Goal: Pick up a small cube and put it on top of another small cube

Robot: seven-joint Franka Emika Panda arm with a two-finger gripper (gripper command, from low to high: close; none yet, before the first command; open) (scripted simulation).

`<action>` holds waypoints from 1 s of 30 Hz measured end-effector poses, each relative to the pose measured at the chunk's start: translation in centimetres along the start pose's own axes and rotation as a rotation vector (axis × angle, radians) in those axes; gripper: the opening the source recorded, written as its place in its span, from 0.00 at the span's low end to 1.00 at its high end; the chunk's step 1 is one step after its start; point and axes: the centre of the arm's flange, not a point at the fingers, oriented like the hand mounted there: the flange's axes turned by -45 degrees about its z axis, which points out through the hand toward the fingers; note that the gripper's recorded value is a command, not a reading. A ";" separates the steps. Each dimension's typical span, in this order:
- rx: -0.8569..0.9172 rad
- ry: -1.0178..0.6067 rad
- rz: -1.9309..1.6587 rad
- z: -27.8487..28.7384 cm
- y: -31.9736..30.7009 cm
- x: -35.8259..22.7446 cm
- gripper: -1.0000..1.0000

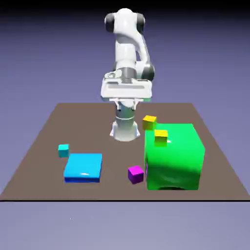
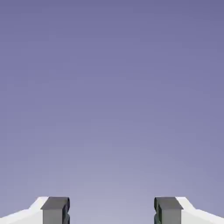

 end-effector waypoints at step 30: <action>0.027 -1.325 1.277 28.7 2.0 -19.6 0.50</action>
